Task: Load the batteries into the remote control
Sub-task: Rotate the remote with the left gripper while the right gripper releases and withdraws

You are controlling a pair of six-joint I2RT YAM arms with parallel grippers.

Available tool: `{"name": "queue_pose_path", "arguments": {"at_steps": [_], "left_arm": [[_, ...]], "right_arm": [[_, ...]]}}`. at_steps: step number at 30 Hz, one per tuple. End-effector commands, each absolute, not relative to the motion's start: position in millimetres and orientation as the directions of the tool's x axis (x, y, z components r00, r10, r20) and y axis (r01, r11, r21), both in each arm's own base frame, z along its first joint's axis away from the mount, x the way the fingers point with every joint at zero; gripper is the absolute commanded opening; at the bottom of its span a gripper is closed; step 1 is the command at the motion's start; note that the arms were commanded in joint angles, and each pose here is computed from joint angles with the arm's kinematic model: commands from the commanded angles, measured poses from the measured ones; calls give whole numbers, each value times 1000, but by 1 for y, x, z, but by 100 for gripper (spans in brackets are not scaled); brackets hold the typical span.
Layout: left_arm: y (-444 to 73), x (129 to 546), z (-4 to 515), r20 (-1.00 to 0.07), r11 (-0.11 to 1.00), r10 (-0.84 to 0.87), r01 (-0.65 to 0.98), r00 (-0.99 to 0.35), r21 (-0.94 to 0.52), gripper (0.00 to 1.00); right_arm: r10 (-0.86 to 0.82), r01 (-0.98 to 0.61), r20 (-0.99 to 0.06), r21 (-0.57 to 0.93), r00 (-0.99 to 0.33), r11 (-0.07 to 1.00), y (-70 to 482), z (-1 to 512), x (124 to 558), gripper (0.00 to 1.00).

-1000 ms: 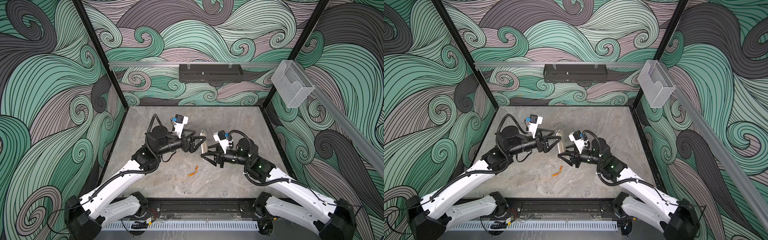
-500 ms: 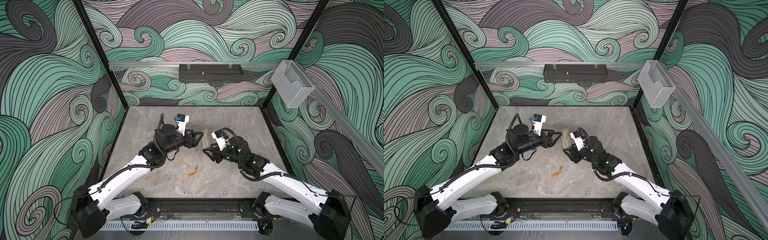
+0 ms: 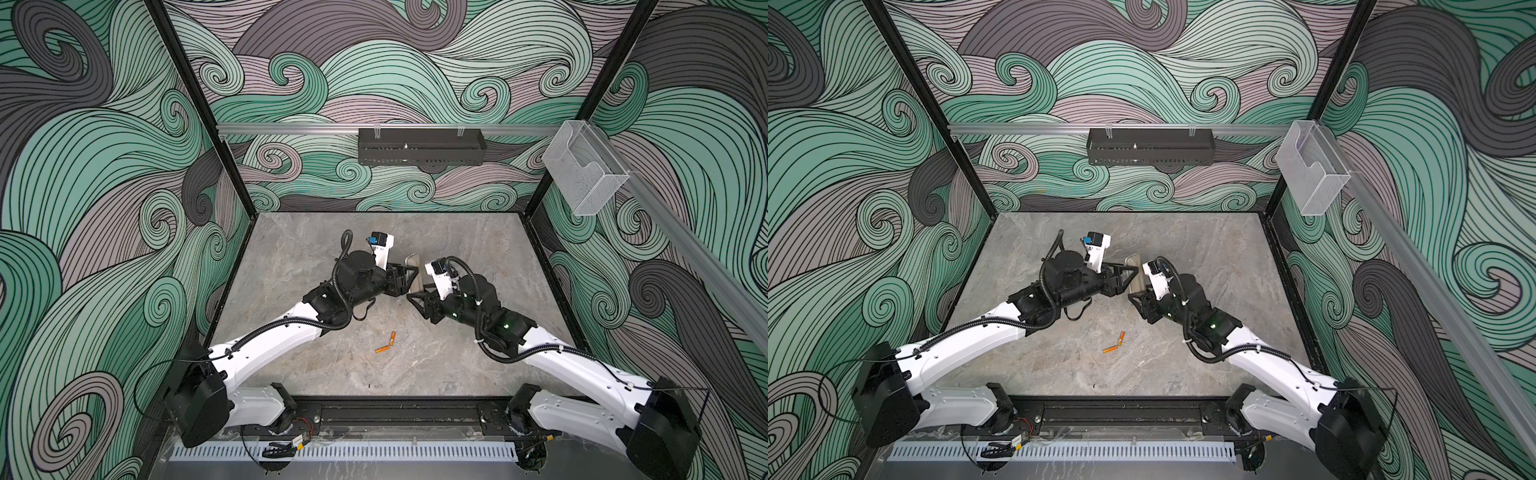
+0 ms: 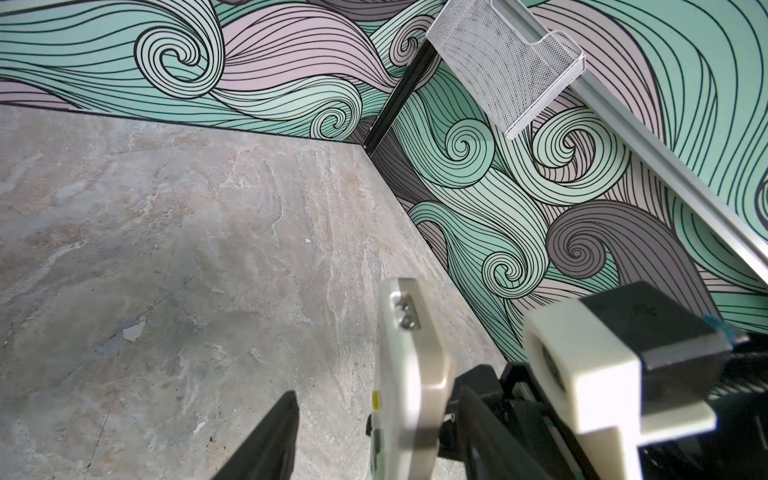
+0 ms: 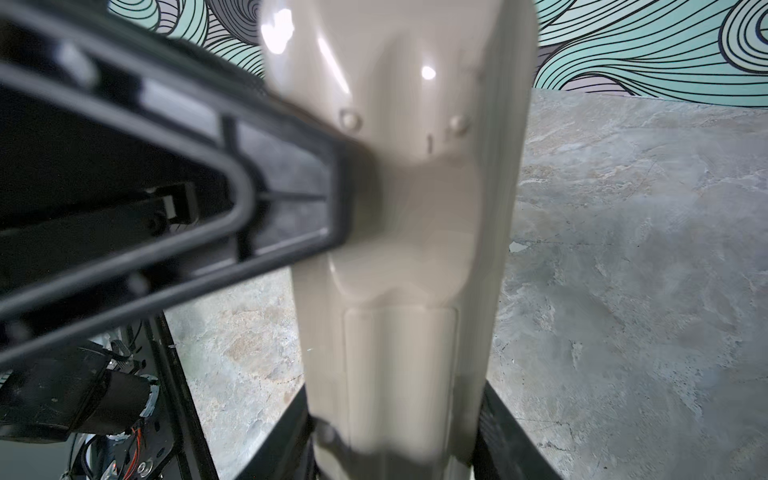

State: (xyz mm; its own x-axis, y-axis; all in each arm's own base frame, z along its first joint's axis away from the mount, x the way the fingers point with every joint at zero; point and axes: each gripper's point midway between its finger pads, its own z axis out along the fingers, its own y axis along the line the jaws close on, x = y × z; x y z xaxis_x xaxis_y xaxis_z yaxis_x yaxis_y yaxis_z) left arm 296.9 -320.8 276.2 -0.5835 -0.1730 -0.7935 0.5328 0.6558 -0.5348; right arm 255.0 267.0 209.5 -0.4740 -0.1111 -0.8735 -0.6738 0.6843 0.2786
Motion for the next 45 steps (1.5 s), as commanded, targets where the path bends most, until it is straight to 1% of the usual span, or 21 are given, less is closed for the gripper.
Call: {"name": "queue_pose_path", "arguments": {"at_steps": [1,4,10,24,26,27,30,32,34,35,36,37,38,40,43,45], "left_arm": [[-329,306,303,-816,649,-219,545,-534,-531,59],[-333,310,302,-818,656,-219,540,-531,-527,55],[-340,314,297,-815,660,-210,536,-540,-526,44],[-341,314,292,-811,668,-200,529,-551,-524,30],[-340,314,291,-810,670,-198,527,-552,-523,27],[-340,313,291,-810,671,-197,526,-553,-523,22],[-340,313,291,-809,670,-194,527,-555,-523,19],[-340,313,290,-808,669,-193,527,-557,-523,19],[-340,312,289,-806,668,-194,526,-560,-526,16],[-338,312,290,-806,670,-197,523,-558,-527,12],[-337,312,290,-806,671,-202,521,-557,-528,11],[-335,312,291,-806,674,-208,517,-554,-528,6],[-333,312,292,-808,678,-213,512,-549,-527,3],[-327,313,292,-808,696,-225,490,-545,-525,0],[-315,313,291,-807,717,-240,462,-539,-522,0],[-309,312,291,-812,727,-235,458,-534,-512,0]], "right_arm": [[-81,-670,-889,276,-450,689,268,215,259,0],[-83,-667,-888,275,-452,692,267,213,259,0],[-86,-667,-888,273,-452,693,266,211,258,0],[-87,-665,-888,270,-451,696,266,210,259,0],[-86,-664,-888,270,-451,698,265,210,259,0],[-85,-663,-889,269,-449,698,265,211,259,0],[-83,-667,-890,271,-448,694,265,211,258,1],[-79,-671,-893,272,-443,690,266,212,257,7],[-80,-671,-893,270,-442,691,265,210,257,17],[-86,-672,-892,268,-445,691,265,209,257,25],[-93,-672,-890,264,-446,691,265,207,256,31],[-103,-677,-890,258,-444,689,264,206,255,42],[-111,-680,-891,251,-441,689,263,205,254,50],[-122,-689,-895,236,-429,686,261,205,251,60],[-149,-710,-902,207,-405,673,257,206,244,68],[-161,-724,-907,192,-389,662,255,208,239,69]]}}
